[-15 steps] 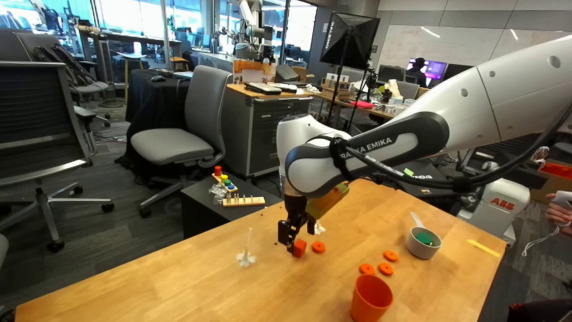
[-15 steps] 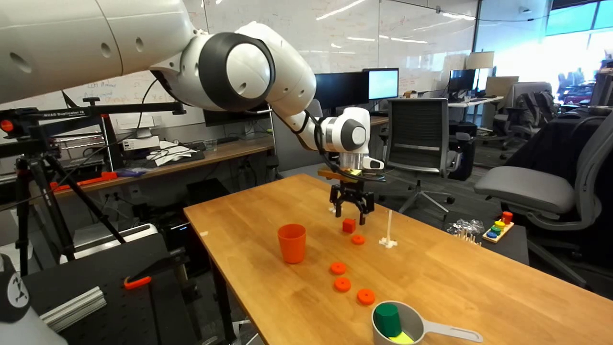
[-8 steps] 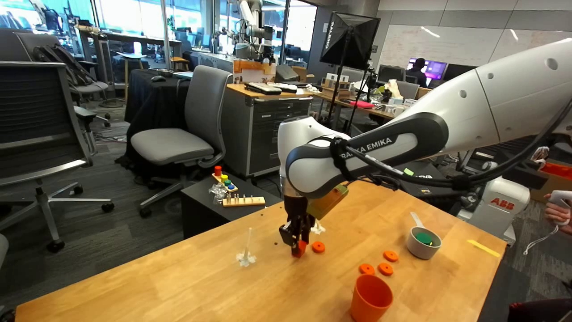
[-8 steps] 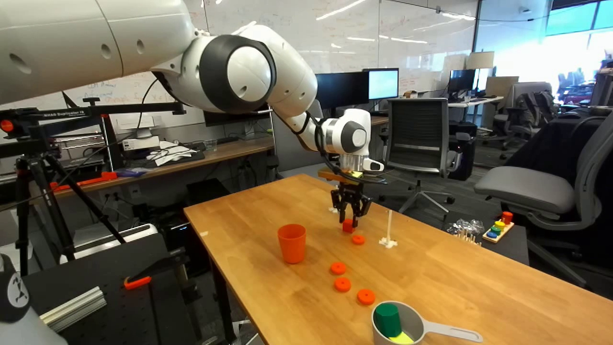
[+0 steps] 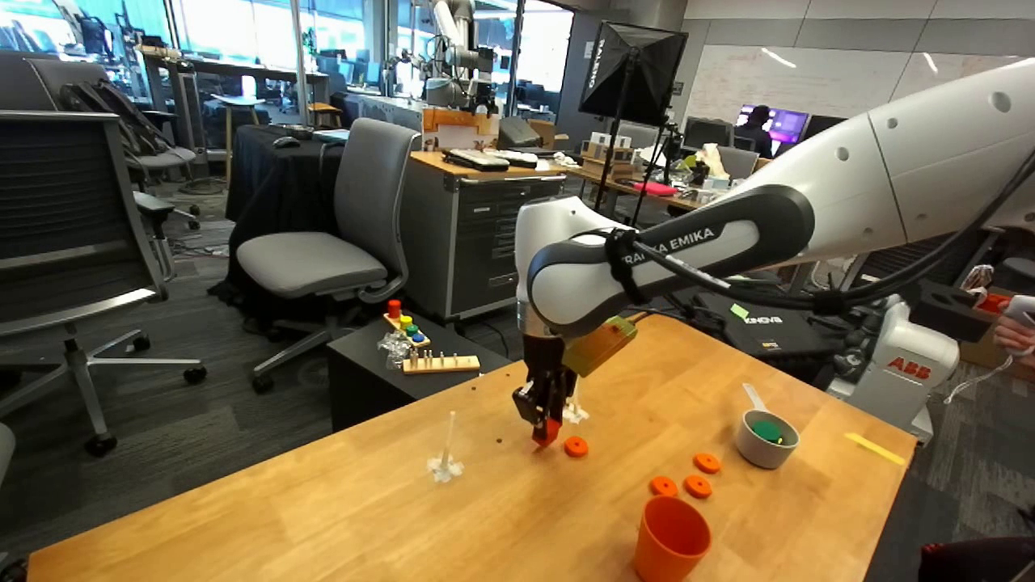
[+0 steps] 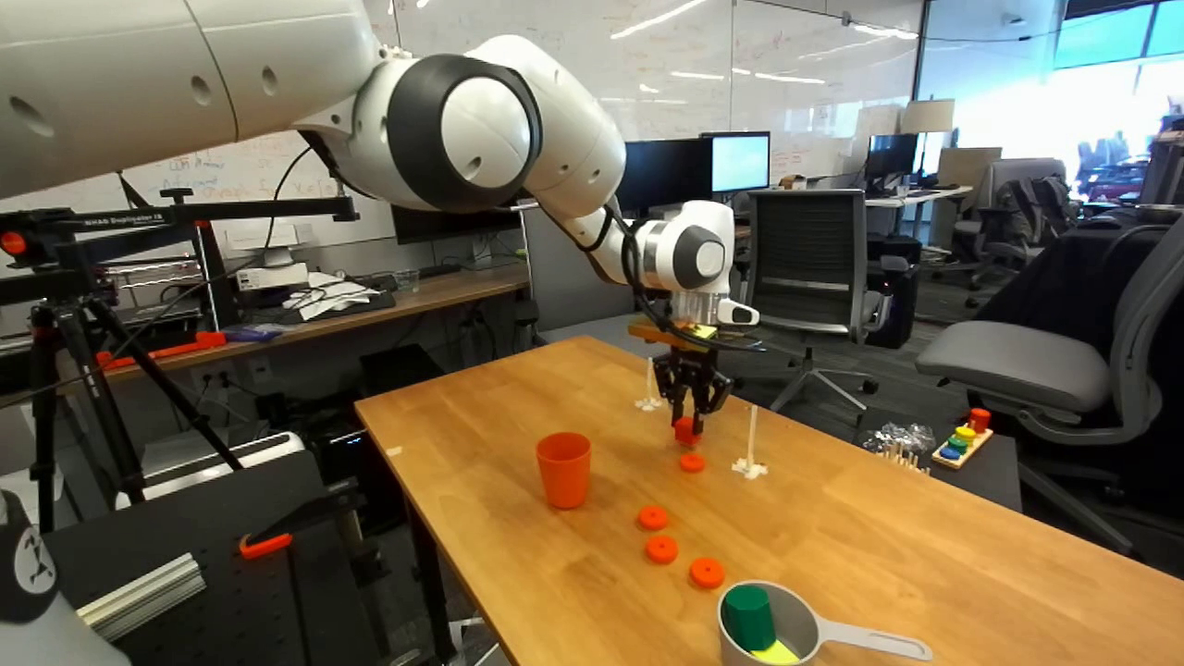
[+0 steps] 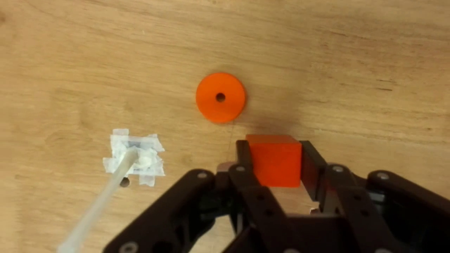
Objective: Take the yellow, green and orange blocks one at a time and place them in the gray pot
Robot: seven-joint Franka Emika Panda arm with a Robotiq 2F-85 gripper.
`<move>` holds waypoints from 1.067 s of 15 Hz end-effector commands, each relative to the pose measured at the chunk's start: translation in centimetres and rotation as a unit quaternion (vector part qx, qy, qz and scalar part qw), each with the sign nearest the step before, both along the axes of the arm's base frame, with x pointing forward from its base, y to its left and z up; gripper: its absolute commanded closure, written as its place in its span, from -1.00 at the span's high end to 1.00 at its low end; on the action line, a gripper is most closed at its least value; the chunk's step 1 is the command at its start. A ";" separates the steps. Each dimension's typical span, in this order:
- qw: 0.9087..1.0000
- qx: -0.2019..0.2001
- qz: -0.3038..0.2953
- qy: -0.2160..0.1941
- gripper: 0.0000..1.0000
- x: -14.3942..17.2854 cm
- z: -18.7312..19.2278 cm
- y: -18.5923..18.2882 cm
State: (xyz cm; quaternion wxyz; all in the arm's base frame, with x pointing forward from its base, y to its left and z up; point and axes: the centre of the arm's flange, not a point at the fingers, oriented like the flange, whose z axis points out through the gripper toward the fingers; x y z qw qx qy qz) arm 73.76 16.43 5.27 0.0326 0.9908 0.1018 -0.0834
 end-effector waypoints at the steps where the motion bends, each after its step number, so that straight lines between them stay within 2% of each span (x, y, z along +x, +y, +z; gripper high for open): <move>1: 1.000 -0.001 -0.012 -0.020 -0.74 -1.2 4.9 -0.6; 5: 0.998 -0.005 -0.042 -0.035 -0.74 -1.9 9.8 -2.2; 9: 0.992 -0.010 -0.121 -0.034 -0.74 -3.5 13.2 -7.3; 13: 0.973 0.003 -0.227 -0.033 -0.74 -4.8 15.9 -13.6; 15: 0.960 0.011 -0.279 -0.019 -0.74 -5.7 16.5 -17.5; 16: 0.953 0.016 -0.302 0.000 -0.74 -6.4 16.2 -19.7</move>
